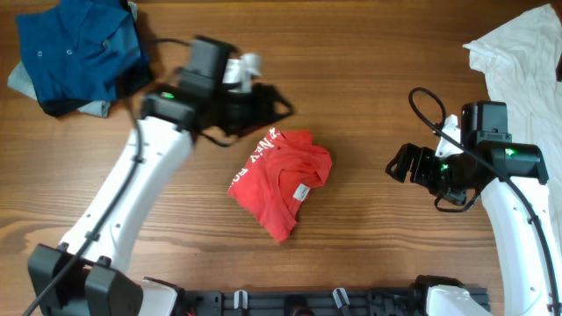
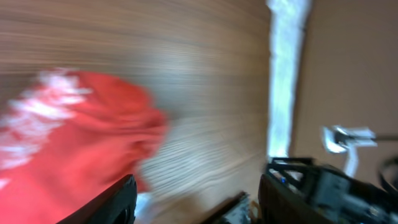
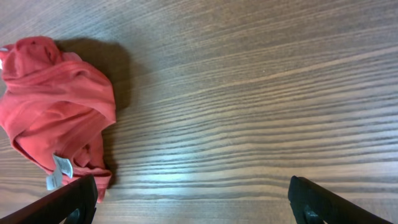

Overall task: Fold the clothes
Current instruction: 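Grasp the red bundle's top edge with the left gripper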

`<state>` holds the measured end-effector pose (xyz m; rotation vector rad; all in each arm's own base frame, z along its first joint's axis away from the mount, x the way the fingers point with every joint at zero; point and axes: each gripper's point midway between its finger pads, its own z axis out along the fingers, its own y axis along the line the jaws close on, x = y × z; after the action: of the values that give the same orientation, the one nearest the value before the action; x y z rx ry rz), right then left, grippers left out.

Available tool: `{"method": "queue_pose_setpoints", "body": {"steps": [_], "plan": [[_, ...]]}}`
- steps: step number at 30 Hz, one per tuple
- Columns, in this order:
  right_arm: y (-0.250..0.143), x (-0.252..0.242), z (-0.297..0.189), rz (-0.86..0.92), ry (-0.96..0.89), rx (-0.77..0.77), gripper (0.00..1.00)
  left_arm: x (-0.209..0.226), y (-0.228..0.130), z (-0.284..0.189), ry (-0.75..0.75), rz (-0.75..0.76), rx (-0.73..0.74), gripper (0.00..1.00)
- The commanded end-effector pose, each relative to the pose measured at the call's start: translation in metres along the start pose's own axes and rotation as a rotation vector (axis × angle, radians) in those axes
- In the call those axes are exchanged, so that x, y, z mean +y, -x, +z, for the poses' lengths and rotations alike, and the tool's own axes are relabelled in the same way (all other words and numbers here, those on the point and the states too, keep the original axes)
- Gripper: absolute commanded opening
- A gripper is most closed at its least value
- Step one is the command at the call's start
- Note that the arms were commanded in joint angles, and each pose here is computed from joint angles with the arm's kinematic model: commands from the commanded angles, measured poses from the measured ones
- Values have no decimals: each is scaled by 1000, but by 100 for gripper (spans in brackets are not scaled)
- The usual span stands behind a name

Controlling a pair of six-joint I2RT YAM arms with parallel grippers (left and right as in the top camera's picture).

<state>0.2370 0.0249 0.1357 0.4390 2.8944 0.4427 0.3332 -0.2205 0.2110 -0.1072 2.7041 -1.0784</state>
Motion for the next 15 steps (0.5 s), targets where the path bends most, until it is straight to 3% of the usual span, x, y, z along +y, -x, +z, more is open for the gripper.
{"method": "queue_pose_setpoints", "body": {"steps": [1,5,11,15], "plan": [[3,4,1,-12,28,-5,99,69,-2,22,138,-48,85,62],[1,4,1,-18,26,2,99,96,-12,58,166,-107,191,62],[0,4,1,-17,25,4,99,98,-46,99,95,-175,381,56],[1,4,1,-18,26,2,99,75,-71,111,77,-89,446,56]]}}
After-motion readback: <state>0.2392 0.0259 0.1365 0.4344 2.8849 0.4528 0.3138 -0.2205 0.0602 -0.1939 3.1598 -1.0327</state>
